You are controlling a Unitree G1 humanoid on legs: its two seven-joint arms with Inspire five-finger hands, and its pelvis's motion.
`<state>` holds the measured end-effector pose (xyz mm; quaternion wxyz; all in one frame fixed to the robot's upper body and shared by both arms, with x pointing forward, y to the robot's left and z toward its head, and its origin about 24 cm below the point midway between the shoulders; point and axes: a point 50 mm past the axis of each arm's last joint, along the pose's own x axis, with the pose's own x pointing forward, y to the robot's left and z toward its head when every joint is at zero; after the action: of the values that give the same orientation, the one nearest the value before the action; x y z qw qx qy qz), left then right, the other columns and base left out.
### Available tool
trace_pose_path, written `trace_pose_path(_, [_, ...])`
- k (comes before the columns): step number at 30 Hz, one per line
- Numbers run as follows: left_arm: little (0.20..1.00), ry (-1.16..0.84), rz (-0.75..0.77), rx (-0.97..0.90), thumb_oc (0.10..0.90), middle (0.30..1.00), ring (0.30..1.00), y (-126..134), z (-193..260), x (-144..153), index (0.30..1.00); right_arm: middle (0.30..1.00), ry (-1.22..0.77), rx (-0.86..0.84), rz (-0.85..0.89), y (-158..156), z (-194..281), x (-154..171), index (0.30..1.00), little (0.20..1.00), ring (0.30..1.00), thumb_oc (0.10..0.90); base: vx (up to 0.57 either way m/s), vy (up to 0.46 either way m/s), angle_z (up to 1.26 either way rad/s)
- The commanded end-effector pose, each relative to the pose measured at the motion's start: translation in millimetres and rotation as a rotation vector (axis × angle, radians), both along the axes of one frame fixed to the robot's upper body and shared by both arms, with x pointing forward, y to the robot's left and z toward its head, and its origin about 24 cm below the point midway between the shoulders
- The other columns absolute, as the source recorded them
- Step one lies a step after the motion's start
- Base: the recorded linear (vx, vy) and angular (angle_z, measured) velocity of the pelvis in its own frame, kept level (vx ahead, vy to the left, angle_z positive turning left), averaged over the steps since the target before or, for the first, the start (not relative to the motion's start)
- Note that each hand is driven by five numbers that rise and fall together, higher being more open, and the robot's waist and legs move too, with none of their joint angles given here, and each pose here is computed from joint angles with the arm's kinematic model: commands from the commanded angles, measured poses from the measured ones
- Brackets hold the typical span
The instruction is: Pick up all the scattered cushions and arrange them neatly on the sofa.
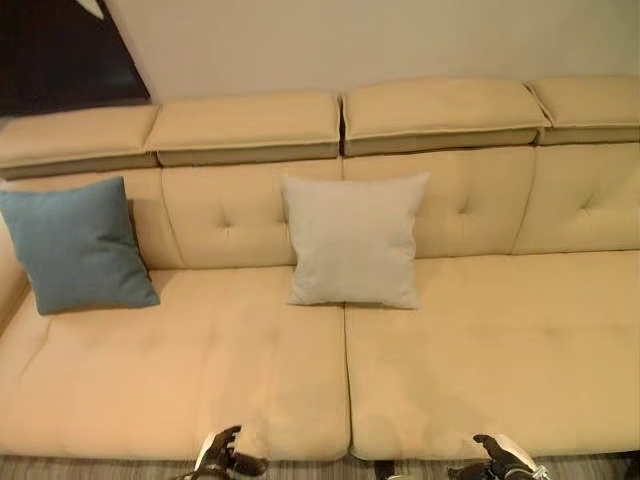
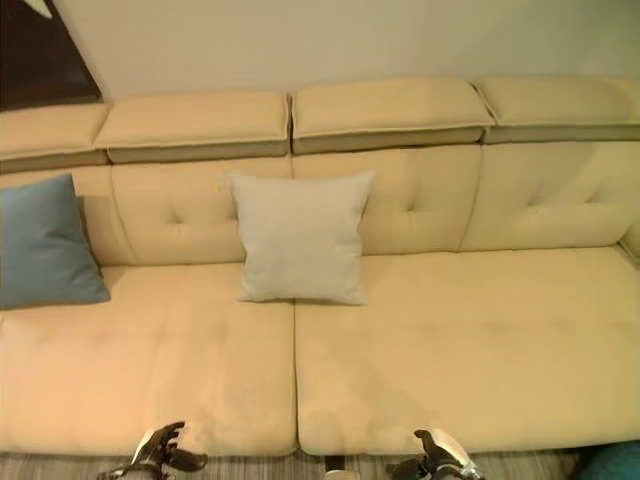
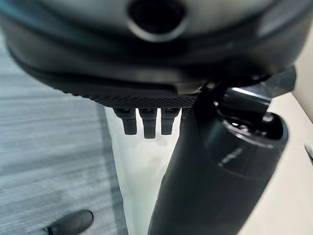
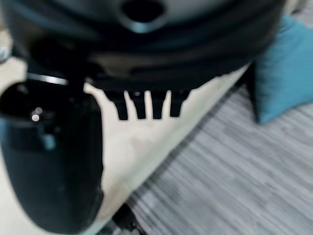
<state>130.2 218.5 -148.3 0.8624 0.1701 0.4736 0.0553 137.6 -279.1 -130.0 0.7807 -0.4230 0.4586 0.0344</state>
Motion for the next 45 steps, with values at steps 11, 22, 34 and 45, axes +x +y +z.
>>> trace_pose_path(11, [0.900,0.059,0.034,0.110,0.800,0.900,0.900,31.3,0.2,-17.4,0.900,0.900,-0.016,-0.029,-0.054,0.7,-0.2,5.4,0.900,0.900,0.900,0.800,-0.26,0.070,-0.26])
trace_pose_path(22, [0.900,0.032,0.023,0.110,0.800,0.900,0.900,28.4,1.9,-11.6,0.900,0.900,-0.058,0.002,-0.039,13.3,0.3,15.4,0.900,0.900,0.900,0.800,-0.11,-0.107,-0.50])
trace_pose_path(34, [0.900,-0.006,-0.022,0.038,0.800,0.900,0.900,-3.7,0.3,6.6,0.900,0.900,-0.059,0.016,-0.180,5.7,-2.4,4.8,0.900,0.900,0.900,0.800,-0.10,0.006,-0.25])
trace_pose_path(45, [0.900,-0.089,-0.188,0.080,0.800,0.900,0.900,-11.7,12.3,35.9,0.900,0.900,0.021,-0.016,-0.104,12.9,-8.4,-1.3,0.900,0.900,0.900,0.800,-0.09,0.191,-0.63])
